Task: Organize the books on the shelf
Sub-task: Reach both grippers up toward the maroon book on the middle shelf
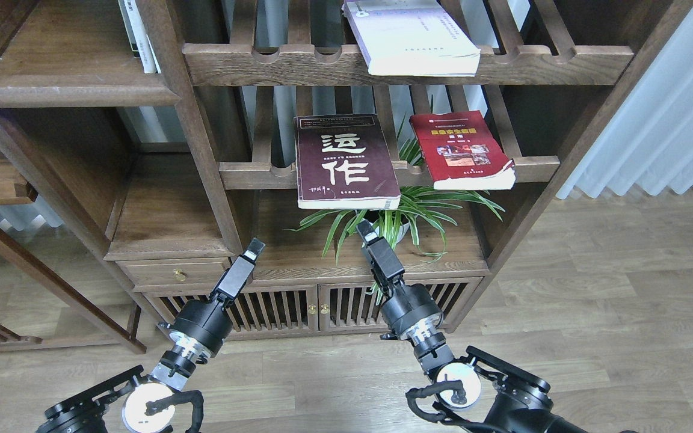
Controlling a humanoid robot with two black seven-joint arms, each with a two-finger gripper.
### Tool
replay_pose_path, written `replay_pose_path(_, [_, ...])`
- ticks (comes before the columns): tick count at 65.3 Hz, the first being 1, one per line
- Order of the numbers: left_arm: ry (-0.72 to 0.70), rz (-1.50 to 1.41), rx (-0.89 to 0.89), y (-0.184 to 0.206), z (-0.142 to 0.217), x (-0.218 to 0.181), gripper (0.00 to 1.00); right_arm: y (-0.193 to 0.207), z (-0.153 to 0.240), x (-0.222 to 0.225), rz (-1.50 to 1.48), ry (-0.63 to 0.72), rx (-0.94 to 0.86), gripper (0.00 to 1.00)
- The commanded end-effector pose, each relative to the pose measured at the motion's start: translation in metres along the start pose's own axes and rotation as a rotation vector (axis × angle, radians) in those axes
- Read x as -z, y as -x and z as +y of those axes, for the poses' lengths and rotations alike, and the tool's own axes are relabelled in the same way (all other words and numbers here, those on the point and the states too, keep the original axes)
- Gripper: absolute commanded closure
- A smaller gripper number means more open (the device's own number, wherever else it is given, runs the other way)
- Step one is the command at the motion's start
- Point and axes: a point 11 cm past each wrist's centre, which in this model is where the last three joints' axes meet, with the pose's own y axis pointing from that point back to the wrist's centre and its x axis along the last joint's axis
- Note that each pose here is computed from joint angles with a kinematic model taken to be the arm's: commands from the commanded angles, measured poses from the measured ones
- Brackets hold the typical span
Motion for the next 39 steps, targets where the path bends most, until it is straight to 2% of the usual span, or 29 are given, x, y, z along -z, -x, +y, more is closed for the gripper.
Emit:
replay_pose_path(1, [0.031,0.009,0.007,0.002,-0.001,-0.009,0.00,0.000,0.000,0.000,0.000,-0.001,-0.001,0.01])
replay_pose_path(39, [0.112,-0.001,0.012,0.003,-0.006,-0.037,0.00,0.008,-0.016,0.017,-0.001,-0.045,0.019,0.01])
